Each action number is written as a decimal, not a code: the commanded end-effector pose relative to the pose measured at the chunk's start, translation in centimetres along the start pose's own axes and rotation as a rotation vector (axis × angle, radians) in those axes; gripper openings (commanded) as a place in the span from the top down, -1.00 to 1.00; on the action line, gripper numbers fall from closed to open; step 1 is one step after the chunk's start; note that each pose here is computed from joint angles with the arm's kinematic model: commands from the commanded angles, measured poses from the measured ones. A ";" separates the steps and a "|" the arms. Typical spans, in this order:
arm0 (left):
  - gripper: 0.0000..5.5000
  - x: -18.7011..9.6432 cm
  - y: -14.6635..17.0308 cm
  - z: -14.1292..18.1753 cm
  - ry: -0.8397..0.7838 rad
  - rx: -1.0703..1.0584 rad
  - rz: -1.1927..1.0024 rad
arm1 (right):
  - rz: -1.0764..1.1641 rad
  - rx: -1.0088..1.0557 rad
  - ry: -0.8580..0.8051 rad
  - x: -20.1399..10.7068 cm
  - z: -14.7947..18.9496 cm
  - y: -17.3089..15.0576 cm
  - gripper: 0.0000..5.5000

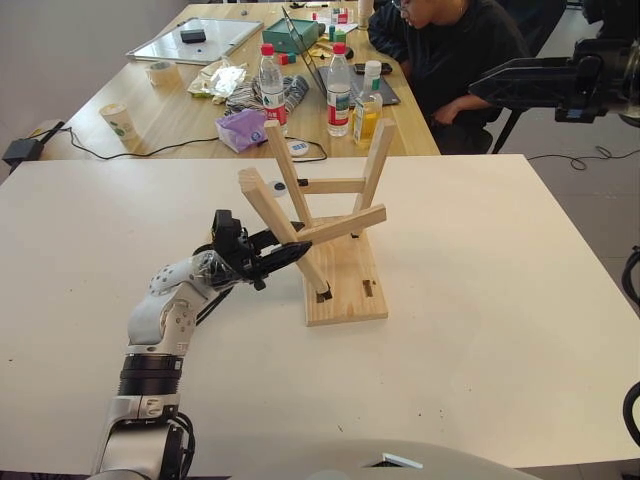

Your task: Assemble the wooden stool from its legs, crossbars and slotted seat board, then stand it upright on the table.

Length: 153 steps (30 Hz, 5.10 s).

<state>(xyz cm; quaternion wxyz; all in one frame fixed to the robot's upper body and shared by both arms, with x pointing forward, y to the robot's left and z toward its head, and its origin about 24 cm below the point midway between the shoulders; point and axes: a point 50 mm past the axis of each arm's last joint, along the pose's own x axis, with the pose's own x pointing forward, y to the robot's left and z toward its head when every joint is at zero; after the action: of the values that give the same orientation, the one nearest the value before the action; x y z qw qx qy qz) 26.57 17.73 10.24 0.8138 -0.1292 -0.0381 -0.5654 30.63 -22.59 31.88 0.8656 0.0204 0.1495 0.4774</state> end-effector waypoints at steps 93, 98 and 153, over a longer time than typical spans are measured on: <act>0.26 -0.1 0.6 -5.2 1.016 0.012 -0.370 | -0.050 0.078 -0.040 -1.0 -4.3 1.2 -0.36; 0.26 -0.2 0.6 -5.3 0.990 0.021 -0.349 | -0.057 0.078 -0.047 -0.7 -4.3 1.3 -0.36; 0.03 -13.0 5.0 -3.6 1.002 -0.042 0.872 | -0.286 0.140 -0.182 -4.3 -7.9 2.4 -0.36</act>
<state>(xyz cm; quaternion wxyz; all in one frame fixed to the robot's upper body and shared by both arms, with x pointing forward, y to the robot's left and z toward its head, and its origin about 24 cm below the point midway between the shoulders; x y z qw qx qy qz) 27.43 29.73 4.68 0.9046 0.1121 0.3681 -0.1831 24.49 -25.75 25.61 0.9295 0.1047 0.1108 0.3358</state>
